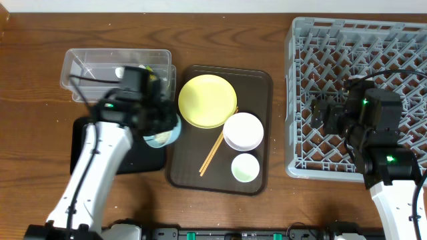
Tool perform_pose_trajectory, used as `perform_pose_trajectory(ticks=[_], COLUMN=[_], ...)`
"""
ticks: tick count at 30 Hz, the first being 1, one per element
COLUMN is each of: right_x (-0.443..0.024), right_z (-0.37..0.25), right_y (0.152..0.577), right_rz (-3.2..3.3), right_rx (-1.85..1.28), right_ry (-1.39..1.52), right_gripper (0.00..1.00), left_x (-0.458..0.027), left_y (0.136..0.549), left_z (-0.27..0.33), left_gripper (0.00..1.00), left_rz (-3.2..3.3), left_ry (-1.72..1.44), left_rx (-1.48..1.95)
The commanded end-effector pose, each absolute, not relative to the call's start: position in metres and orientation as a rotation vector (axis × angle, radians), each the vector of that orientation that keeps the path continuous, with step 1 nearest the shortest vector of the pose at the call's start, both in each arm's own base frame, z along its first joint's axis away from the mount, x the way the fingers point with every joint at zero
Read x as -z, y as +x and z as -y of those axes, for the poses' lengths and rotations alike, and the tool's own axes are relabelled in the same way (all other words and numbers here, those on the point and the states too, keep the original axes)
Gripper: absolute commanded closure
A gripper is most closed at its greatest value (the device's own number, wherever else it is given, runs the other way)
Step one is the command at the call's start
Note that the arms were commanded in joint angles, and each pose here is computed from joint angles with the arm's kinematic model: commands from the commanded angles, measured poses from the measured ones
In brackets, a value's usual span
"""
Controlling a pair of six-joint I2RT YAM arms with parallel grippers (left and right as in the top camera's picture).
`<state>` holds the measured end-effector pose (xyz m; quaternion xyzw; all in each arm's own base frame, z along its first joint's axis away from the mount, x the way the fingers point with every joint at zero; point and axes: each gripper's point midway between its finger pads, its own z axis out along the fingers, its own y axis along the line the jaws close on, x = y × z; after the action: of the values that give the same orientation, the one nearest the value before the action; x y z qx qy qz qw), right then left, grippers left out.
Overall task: Sort waste into correct bins and load items into the dishwasher rack
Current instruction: 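Lift the blue bowl left over the black tray, then tilt the blue bowl to pour rice onto the black tray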
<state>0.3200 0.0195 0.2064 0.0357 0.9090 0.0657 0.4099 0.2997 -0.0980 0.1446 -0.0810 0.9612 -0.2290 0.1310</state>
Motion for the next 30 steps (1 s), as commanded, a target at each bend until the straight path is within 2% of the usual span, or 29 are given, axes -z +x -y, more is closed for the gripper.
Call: perform_pose_trajectory(ticks=[1,5,12,25,30], right_x=[-0.215,-0.215,-0.215,-0.215,-0.215], right_z=[-0.022,-0.022,-0.022,-0.022,-0.022], right_y=[0.322,0.322,0.322,0.322,0.322], right_rz=[-2.271,-2.271,-2.271,-2.271,-2.271], right_rx=[-0.178,-0.178,-0.175,-0.168,-0.168], right_ry=[0.088,0.088,0.083,0.066,0.066], right_gripper=[0.01,0.01,0.01,0.01,0.01], left_x=[-0.163,-0.17,-0.154,-0.125,-0.129], left_y=[0.299,0.299,0.302,0.316,0.32], left_z=[0.101,0.087,0.06,0.009,-0.007], left_gripper=[0.94,0.94,0.94,0.94,0.94], left_rz=[-2.706,-2.608,-2.518,-2.355,-2.229], left_ry=[-0.121,-0.13,-0.275,-0.797,-0.942], left_rx=[1.014,1.277,1.521,1.77,1.864])
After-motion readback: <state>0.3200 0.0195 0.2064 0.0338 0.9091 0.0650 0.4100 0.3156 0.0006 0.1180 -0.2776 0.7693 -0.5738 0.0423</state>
